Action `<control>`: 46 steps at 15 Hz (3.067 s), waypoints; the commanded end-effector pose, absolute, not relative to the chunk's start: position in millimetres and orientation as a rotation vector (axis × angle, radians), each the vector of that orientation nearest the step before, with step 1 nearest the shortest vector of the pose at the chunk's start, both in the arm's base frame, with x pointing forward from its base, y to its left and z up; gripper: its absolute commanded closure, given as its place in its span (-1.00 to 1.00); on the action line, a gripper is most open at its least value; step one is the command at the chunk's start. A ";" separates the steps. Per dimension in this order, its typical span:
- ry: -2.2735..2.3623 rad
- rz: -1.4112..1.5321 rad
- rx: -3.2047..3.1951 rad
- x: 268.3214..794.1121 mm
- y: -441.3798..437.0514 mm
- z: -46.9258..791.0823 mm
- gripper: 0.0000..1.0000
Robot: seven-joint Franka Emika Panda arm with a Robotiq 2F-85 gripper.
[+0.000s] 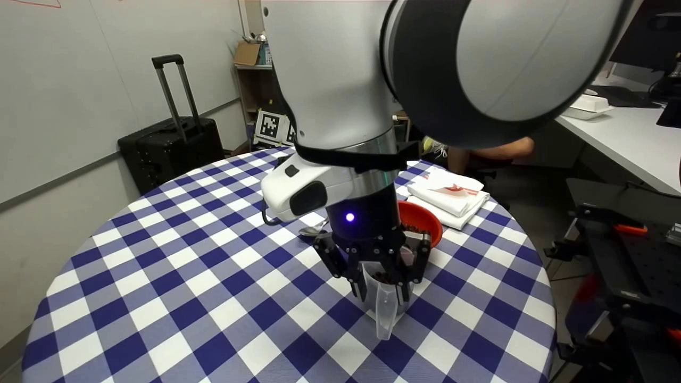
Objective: Pour some contents from the transparent jar into the bowl
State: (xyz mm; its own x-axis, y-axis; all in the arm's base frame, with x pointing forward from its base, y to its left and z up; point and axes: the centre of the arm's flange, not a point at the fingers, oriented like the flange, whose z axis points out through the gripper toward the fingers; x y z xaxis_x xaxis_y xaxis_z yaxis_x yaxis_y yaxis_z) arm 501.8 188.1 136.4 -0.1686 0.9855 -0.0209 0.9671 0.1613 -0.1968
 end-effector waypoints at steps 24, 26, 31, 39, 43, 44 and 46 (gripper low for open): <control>-1.845 -0.534 -1.986 568.8 19.2 262.7 0.86; -1.777 -0.556 -2.020 567.3 -2.8 260.9 0.86; -1.633 -0.621 -2.046 556.8 -45.1 248.1 0.86; -1.431 -0.864 -1.971 525.6 -75.3 230.4 0.86; -1.455 -0.936 -1.878 495.8 -95.0 214.9 0.86; -1.454 -0.948 -1.864 489.4 -99.8 212.3 0.86; -1.431 -1.012 -1.828 477.9 -109.2 206.0 0.86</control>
State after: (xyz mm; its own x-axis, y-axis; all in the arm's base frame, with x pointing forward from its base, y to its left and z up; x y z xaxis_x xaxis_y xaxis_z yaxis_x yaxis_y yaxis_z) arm 500.9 -100.6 204.9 0.1825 0.5699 0.8012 0.9682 -0.2460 -0.0456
